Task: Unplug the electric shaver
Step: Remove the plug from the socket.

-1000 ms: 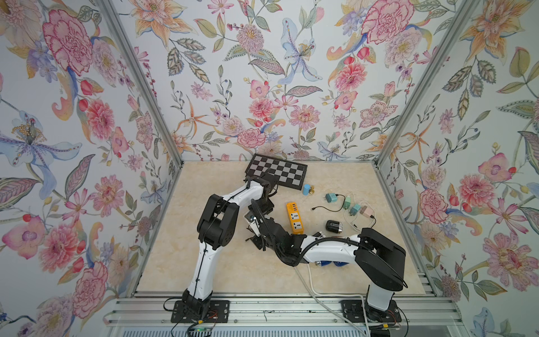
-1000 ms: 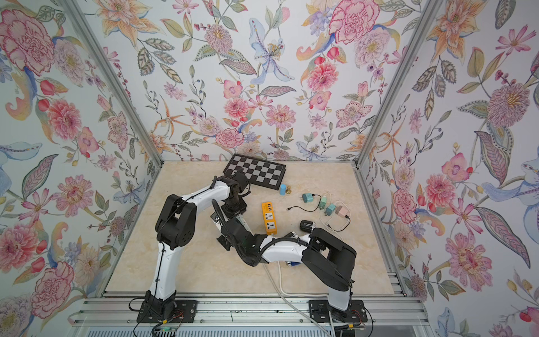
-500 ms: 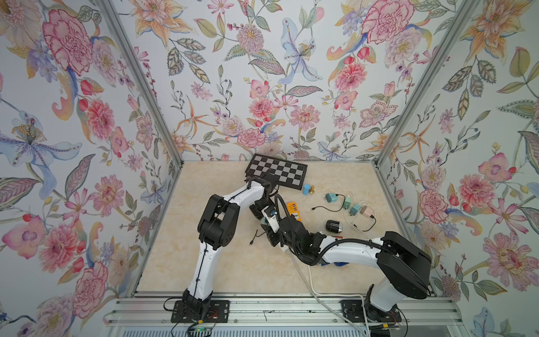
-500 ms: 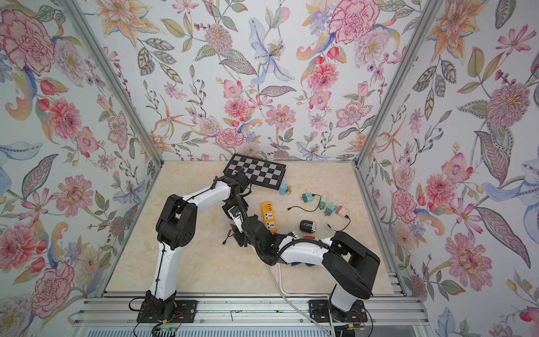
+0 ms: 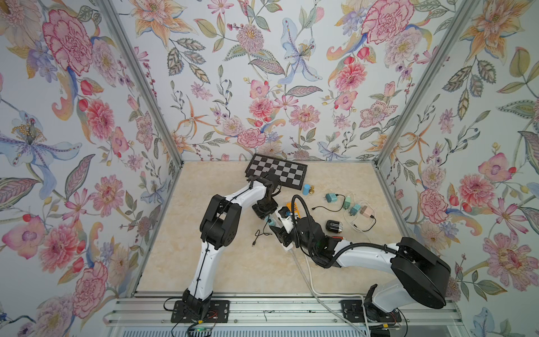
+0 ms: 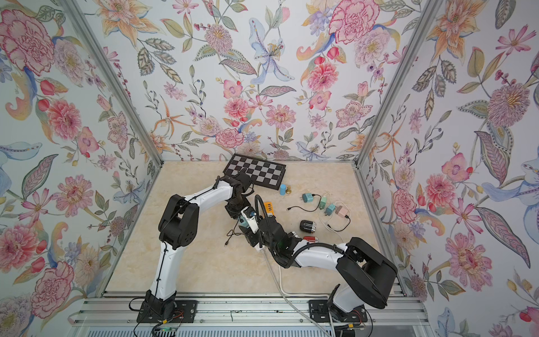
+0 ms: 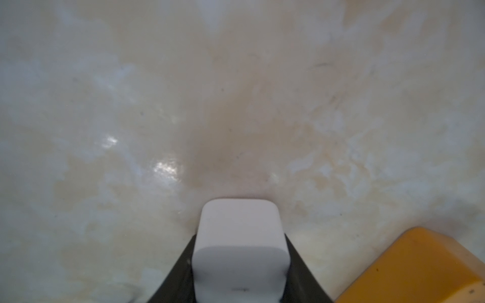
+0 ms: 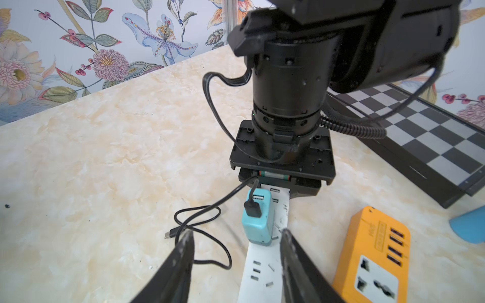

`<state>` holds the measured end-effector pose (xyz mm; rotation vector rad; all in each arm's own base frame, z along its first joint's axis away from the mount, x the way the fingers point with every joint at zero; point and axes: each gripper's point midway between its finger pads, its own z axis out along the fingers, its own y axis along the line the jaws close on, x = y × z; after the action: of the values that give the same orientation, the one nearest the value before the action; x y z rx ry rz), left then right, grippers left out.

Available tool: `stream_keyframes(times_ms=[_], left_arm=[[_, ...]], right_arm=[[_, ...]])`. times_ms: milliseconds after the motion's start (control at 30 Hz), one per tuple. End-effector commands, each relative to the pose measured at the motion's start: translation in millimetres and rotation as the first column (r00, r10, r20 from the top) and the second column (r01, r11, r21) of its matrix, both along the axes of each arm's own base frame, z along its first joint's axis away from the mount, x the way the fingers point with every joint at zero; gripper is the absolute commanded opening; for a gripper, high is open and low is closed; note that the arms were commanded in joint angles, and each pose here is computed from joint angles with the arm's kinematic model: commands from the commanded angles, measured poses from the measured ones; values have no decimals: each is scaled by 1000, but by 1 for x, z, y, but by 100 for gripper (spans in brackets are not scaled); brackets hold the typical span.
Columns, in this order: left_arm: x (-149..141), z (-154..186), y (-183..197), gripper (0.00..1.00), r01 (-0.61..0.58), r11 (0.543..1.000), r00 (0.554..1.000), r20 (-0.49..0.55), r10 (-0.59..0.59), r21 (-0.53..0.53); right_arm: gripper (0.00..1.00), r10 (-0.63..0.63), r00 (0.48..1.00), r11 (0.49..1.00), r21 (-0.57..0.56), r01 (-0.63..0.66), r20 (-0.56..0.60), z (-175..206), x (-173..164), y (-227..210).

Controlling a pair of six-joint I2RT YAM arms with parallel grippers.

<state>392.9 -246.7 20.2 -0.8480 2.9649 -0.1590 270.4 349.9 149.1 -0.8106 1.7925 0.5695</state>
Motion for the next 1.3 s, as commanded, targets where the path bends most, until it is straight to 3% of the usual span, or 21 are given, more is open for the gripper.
stream_keyframes(times_ms=[0,167,567,1000,1267], left_arm=[[-4,-13,-10,26,7,1000,999,-36,-7,-4],[-6,-16,-12,26,11,1000,998,-58,-11,-2],[-14,-8,-3,29,10,998,993,-115,-2,66],[-18,-5,3,28,29,994,991,-132,-15,105],[-17,-3,4,28,36,993,992,-128,-21,112]], right_arm=[[56,-25,1000,995,-97,23,-13,-27,6,-8],[58,-97,995,986,-136,95,-5,-44,19,-12],[61,-115,992,979,-165,121,46,-55,42,13],[46,-99,993,981,-158,109,69,-65,52,26],[43,-126,989,971,-193,139,80,-71,54,25]])
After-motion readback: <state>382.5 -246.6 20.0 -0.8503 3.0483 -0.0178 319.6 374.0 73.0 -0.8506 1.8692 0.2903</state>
